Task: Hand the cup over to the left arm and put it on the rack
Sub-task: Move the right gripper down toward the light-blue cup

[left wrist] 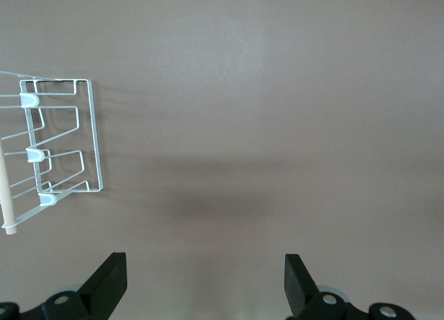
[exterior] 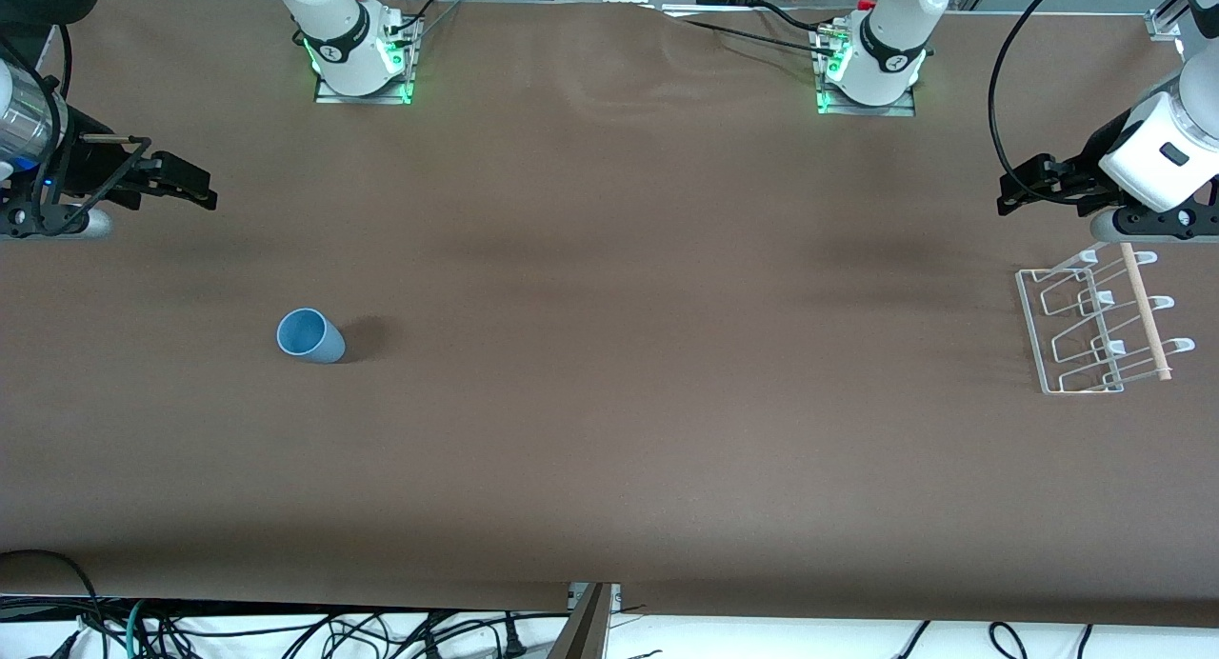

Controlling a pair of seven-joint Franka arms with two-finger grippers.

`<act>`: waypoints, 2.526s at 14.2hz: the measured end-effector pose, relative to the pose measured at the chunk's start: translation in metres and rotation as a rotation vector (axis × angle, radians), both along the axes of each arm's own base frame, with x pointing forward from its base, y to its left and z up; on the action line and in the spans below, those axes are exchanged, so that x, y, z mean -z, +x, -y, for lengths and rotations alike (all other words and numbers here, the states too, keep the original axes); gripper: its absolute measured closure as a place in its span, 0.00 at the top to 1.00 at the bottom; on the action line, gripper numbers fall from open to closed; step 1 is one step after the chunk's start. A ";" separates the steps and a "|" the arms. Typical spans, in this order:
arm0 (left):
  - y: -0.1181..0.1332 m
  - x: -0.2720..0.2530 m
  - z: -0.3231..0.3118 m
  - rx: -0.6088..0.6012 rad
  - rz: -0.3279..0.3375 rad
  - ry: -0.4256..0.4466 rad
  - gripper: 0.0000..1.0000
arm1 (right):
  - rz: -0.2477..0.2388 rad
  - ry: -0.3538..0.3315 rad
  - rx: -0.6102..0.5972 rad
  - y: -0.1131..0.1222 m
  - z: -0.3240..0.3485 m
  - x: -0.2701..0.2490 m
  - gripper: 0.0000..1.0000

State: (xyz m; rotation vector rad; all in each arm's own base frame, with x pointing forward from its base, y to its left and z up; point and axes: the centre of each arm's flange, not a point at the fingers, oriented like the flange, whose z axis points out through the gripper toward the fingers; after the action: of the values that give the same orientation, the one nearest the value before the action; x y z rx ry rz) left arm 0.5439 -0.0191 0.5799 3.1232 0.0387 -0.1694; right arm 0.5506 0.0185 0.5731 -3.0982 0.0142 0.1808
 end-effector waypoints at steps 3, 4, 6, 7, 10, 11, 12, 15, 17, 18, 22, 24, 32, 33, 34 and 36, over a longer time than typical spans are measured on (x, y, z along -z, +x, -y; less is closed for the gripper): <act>0.000 0.000 0.000 0.000 0.000 0.000 1.00 | 0.006 -0.013 0.017 0.001 0.001 0.000 1.00; 0.000 0.000 -0.001 -0.001 0.000 0.000 1.00 | 0.007 -0.020 0.015 0.001 0.001 -0.001 1.00; 0.000 0.000 -0.002 -0.004 0.000 0.000 1.00 | 0.009 -0.023 0.010 0.001 -0.002 -0.001 1.00; 0.000 0.000 -0.003 -0.006 0.000 0.000 1.00 | 0.010 -0.023 0.009 0.001 -0.004 -0.001 1.00; 0.000 0.000 -0.003 -0.006 0.000 0.000 1.00 | 0.011 -0.024 0.012 0.001 -0.004 -0.001 1.00; 0.000 0.000 -0.003 -0.006 0.000 0.000 1.00 | 0.011 -0.025 0.012 0.001 -0.005 -0.001 1.00; 0.000 0.000 -0.003 -0.006 0.000 0.000 1.00 | 0.010 -0.025 0.011 0.001 -0.005 -0.001 1.00; 0.000 0.000 -0.003 -0.006 0.000 0.000 1.00 | 0.010 -0.025 0.010 0.001 -0.006 -0.001 1.00; 0.000 0.000 -0.003 -0.006 0.000 0.000 1.00 | 0.010 -0.025 0.008 0.001 -0.007 -0.001 1.00; 0.000 0.000 -0.004 -0.006 0.000 0.000 1.00 | 0.010 -0.025 0.004 0.001 -0.009 -0.001 1.00; 0.000 0.000 -0.004 -0.006 0.000 0.000 1.00 | 0.010 -0.025 -0.007 0.000 -0.016 -0.001 1.00; 0.000 0.000 -0.004 -0.006 0.000 0.000 1.00 | 0.010 -0.025 -0.007 0.000 -0.016 -0.001 1.00; 0.000 0.000 -0.004 -0.006 -0.001 0.000 1.00 | 0.010 -0.025 -0.007 0.000 -0.016 -0.001 1.00; 0.000 0.000 -0.004 -0.006 -0.001 0.000 1.00 | 0.009 -0.025 -0.007 0.000 -0.016 -0.001 1.00; 0.000 0.000 -0.004 -0.006 -0.001 0.000 1.00 | 0.009 -0.025 -0.007 0.000 -0.016 -0.001 1.00; 0.000 0.000 -0.004 -0.006 -0.001 0.000 1.00 | 0.009 -0.025 -0.007 0.000 -0.016 -0.001 1.00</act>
State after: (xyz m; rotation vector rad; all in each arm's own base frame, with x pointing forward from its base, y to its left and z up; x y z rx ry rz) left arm 0.5439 -0.0155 0.5798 3.1227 0.0488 -0.1701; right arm 0.5510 0.0341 0.5740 -3.1242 0.0046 0.1679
